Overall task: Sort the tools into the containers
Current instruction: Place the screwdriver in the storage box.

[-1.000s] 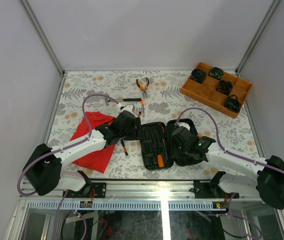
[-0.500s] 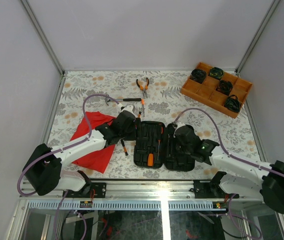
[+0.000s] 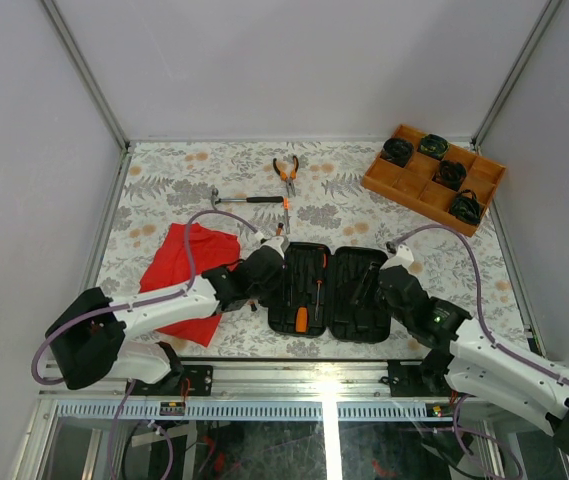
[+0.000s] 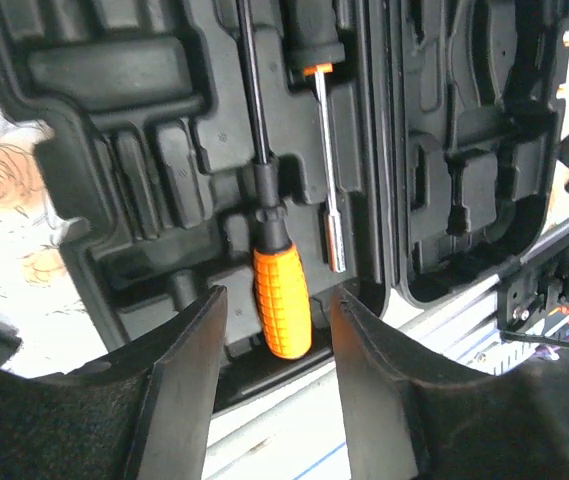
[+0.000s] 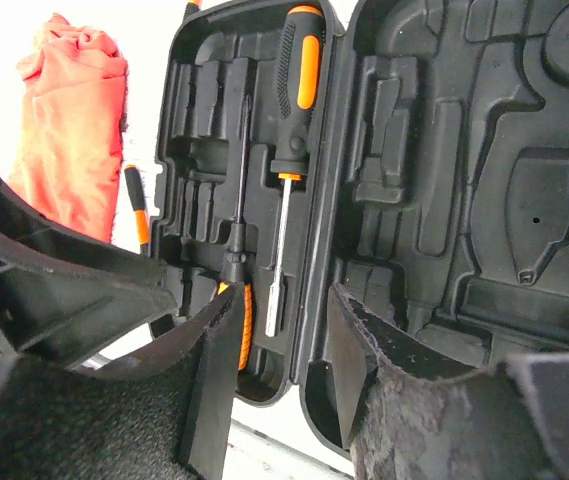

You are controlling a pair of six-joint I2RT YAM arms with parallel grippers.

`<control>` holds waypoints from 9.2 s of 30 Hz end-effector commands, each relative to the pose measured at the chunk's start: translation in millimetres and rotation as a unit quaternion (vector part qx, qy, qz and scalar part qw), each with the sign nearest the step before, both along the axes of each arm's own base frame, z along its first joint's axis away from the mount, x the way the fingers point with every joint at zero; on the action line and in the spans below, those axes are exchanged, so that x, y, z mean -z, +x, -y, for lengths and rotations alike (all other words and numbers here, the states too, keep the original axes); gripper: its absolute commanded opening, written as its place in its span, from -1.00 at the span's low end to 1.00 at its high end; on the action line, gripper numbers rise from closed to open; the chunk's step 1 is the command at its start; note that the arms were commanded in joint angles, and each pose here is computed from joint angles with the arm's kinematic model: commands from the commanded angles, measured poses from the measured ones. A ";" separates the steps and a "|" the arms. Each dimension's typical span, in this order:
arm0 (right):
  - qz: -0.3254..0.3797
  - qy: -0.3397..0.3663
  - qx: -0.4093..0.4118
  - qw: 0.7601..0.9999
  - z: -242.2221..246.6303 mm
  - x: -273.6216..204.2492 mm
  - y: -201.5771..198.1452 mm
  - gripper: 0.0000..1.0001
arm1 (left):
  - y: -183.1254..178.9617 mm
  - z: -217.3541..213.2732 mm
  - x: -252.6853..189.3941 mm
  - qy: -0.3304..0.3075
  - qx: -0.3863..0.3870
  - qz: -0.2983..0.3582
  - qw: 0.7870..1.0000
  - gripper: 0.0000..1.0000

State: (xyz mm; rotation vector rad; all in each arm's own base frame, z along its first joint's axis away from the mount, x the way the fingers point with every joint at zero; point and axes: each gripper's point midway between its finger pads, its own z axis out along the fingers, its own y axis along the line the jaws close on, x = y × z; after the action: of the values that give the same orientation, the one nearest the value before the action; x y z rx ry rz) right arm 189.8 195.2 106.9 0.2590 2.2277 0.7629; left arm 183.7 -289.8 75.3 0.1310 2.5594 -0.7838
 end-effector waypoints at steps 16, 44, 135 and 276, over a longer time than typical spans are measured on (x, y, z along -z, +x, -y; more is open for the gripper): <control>-0.093 -0.018 -0.115 0.989 -35.5 47.1 -25.7 -0.12 | -11.9 28.8 3.0 0.002 0.023 -0.004 1.000 -0.25; -0.085 -0.054 -0.122 0.987 -39.8 34.3 -12.8 -0.17 | -25.4 6.2 18.9 0.079 0.026 -0.020 0.996 -0.47; -0.091 -0.047 -0.107 0.989 -94.8 30.8 104.6 -0.64 | -45.0 -16.9 72.1 0.190 0.024 -0.015 0.981 -0.80; -0.004 -0.127 -0.100 0.987 -54.3 -46.0 107.5 -0.32 | -38.7 20.9 2.2 0.076 0.036 0.044 0.996 -0.53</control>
State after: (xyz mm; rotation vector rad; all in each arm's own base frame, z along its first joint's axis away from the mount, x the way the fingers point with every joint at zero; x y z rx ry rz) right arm 309.1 269.5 162.3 -0.1499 2.3491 0.6130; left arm 146.9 -300.7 49.3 0.2775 2.5953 -0.5044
